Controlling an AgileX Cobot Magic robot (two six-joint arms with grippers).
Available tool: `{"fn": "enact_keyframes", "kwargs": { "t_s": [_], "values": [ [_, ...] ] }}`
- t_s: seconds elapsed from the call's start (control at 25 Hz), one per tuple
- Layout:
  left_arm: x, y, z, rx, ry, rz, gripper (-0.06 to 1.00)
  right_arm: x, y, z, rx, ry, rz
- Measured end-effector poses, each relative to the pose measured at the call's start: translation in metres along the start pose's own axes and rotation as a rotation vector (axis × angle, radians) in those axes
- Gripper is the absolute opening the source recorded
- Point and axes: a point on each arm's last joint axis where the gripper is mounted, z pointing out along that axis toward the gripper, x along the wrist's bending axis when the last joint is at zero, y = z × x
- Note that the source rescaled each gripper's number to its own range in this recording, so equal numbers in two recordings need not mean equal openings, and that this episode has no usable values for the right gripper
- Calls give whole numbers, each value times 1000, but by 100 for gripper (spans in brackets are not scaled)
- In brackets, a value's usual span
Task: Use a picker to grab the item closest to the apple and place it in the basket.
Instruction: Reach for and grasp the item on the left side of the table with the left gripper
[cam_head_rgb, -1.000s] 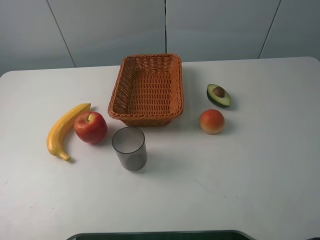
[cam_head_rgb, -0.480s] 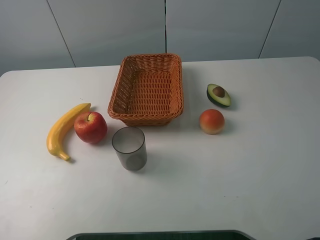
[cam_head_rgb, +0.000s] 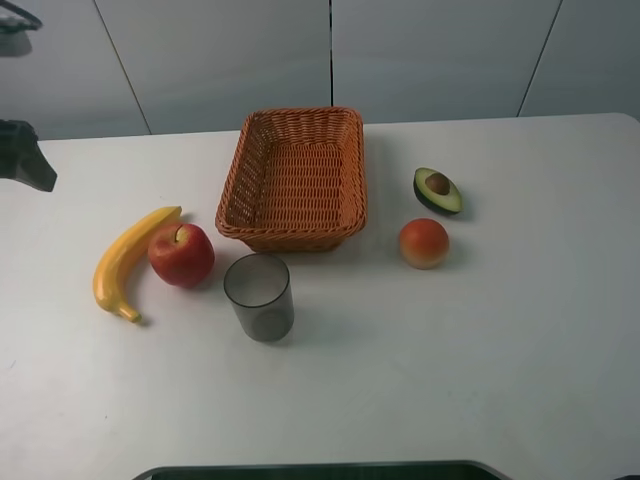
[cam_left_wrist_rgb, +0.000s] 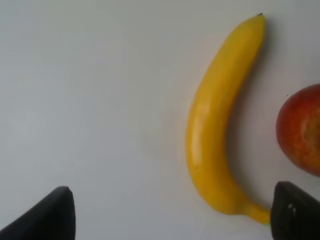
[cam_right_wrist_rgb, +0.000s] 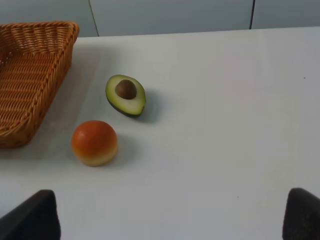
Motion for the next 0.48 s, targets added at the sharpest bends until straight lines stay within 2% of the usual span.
{"fn": "enact_keyframes", "kwargs": {
  "t_s": [0.28,0.48],
  "values": [
    [-4,2,74,218,-44,20,100,0,0,0,0,0,0],
    [-5,0,104,254,-54,23,100,0,0,0,0,0,0]
  ]
}}
